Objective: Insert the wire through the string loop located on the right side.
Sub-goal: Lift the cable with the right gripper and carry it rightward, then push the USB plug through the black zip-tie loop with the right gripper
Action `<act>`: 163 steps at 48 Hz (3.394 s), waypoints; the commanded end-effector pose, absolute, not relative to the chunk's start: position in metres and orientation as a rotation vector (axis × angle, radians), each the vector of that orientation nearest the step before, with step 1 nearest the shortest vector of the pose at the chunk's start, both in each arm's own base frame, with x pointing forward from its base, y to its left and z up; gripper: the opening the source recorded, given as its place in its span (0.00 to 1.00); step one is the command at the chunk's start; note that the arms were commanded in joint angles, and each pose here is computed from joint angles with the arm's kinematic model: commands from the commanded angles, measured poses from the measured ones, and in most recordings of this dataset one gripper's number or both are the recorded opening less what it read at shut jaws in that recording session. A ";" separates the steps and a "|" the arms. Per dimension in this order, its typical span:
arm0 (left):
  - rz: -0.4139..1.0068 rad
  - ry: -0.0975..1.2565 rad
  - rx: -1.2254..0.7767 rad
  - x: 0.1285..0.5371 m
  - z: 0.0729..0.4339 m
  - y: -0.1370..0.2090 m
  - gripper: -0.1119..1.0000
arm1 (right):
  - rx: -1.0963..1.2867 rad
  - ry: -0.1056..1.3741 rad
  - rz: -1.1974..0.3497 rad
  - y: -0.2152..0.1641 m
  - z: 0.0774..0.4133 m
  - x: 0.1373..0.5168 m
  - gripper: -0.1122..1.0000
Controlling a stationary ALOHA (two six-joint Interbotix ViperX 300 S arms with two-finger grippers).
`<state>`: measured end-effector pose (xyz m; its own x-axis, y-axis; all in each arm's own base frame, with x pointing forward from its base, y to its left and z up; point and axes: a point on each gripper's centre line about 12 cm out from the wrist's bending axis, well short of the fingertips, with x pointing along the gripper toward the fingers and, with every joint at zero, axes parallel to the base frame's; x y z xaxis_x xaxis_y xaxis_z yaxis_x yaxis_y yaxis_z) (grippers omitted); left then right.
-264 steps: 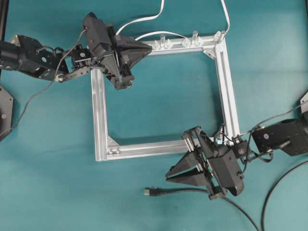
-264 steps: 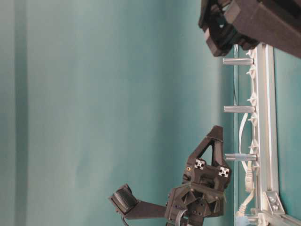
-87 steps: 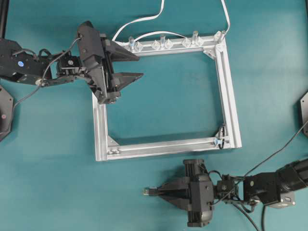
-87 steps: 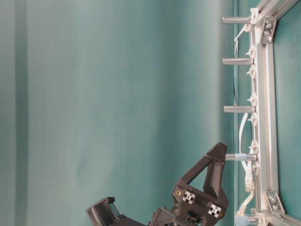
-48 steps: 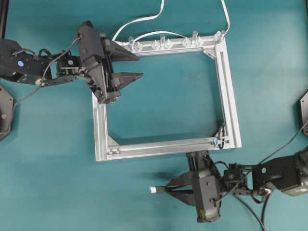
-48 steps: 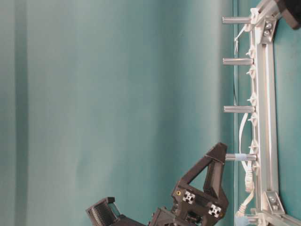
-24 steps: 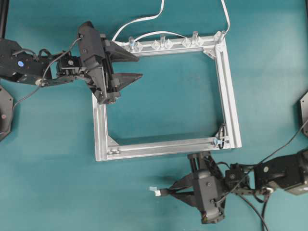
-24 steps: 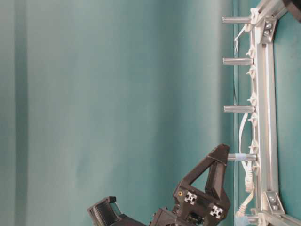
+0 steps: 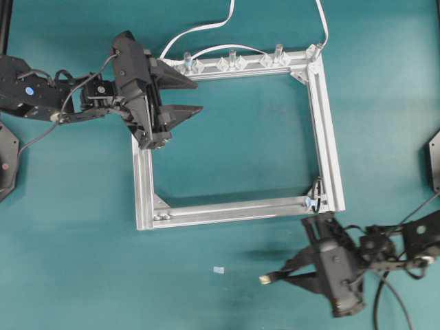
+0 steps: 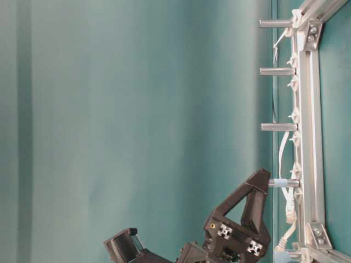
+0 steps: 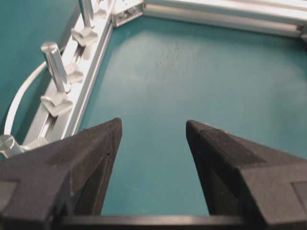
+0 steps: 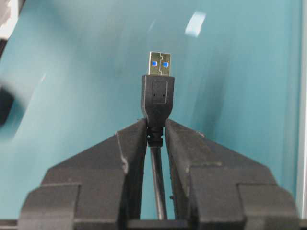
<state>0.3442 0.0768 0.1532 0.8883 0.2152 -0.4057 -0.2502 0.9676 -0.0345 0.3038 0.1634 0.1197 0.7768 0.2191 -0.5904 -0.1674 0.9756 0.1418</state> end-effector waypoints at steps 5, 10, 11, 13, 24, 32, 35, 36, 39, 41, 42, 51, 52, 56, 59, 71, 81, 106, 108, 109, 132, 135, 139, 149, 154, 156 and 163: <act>0.243 0.386 -0.088 0.346 0.163 0.078 0.67 | 0.096 0.637 0.238 0.158 0.133 0.284 0.27; 0.242 0.383 -0.087 0.347 0.164 0.078 0.67 | 0.095 0.649 0.242 0.151 0.133 0.272 0.27; 0.242 0.383 -0.087 0.347 0.164 0.078 0.67 | 0.092 0.652 0.243 0.149 0.132 0.270 0.27; 0.243 0.385 -0.088 0.346 0.164 0.078 0.67 | 0.093 0.655 0.242 0.147 0.132 0.265 0.27; 0.242 0.382 -0.088 0.347 0.165 0.078 0.67 | 0.096 0.693 0.266 0.133 0.131 0.239 0.27; 0.242 0.382 -0.088 0.346 0.165 0.078 0.67 | 0.102 0.718 0.283 0.126 0.129 0.221 0.27; 0.243 0.385 -0.088 0.345 0.166 0.077 0.67 | 0.102 0.714 0.286 0.123 0.130 0.217 0.27; 0.242 0.386 -0.087 0.344 0.166 0.077 0.67 | 0.103 0.711 0.286 0.122 0.130 0.216 0.27; 0.241 0.392 -0.088 0.343 0.168 0.077 0.67 | 0.106 0.705 0.287 0.119 0.131 0.212 0.27; 0.241 0.402 -0.090 0.341 0.167 0.076 0.67 | 0.106 0.705 0.287 0.118 0.131 0.209 0.27; 0.241 0.400 -0.091 0.341 0.169 0.076 0.67 | 0.107 0.704 0.287 0.117 0.131 0.208 0.27; 0.241 0.409 -0.092 0.337 0.169 0.075 0.67 | 0.108 0.700 0.290 0.113 0.130 0.201 0.27; 0.240 0.409 -0.091 0.337 0.169 0.075 0.67 | 0.108 0.701 0.289 0.112 0.130 0.201 0.27; 0.240 0.408 -0.091 0.337 0.170 0.075 0.67 | 0.108 0.701 0.288 0.112 0.130 0.200 0.27; 0.240 0.408 -0.091 0.337 0.170 0.075 0.67 | 0.107 0.704 0.288 0.112 0.129 0.200 0.27; 0.240 0.406 -0.092 0.338 0.170 0.075 0.67 | 0.106 0.707 0.285 0.110 0.128 0.199 0.27; 0.240 0.404 -0.092 0.338 0.171 0.076 0.67 | 0.113 0.708 0.248 0.100 0.125 0.199 0.27; 0.239 0.400 -0.093 0.339 0.172 0.075 0.67 | 0.174 0.654 0.120 0.061 0.128 0.190 0.27; 0.240 0.400 -0.094 0.339 0.172 0.075 0.67 | 0.180 0.642 0.111 0.058 0.130 0.190 0.27; 0.240 0.400 -0.094 0.339 0.172 0.075 0.67 | 0.182 0.641 0.106 0.057 0.130 0.190 0.27; 0.231 0.400 -0.091 0.340 0.172 0.073 0.67 | 0.132 0.701 0.101 0.041 0.130 0.192 0.27; 0.231 0.400 -0.092 0.340 0.172 0.072 0.67 | 0.134 0.706 0.105 0.041 0.131 0.192 0.27; 0.231 0.400 -0.092 0.340 0.172 0.072 0.67 | 0.132 0.706 0.108 0.042 0.131 0.192 0.27; 0.230 0.400 -0.091 0.340 0.172 0.072 0.67 | 0.133 0.703 0.107 0.042 0.132 0.193 0.27; 0.231 0.400 -0.092 0.340 0.172 0.072 0.67 | 0.131 0.702 0.108 0.042 0.132 0.193 0.27; 0.230 0.402 -0.091 0.339 0.172 0.072 0.67 | 0.131 0.702 0.107 0.042 0.132 0.193 0.27; 0.230 0.402 -0.091 0.339 0.172 0.072 0.67 | 0.131 0.697 0.107 0.042 0.133 0.194 0.27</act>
<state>0.3363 0.0720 0.1602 0.8788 0.2025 -0.4321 -0.2413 0.9698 -0.0362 0.1875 0.0412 0.1260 0.7431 0.1432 -0.6537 -0.0526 0.9863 0.1562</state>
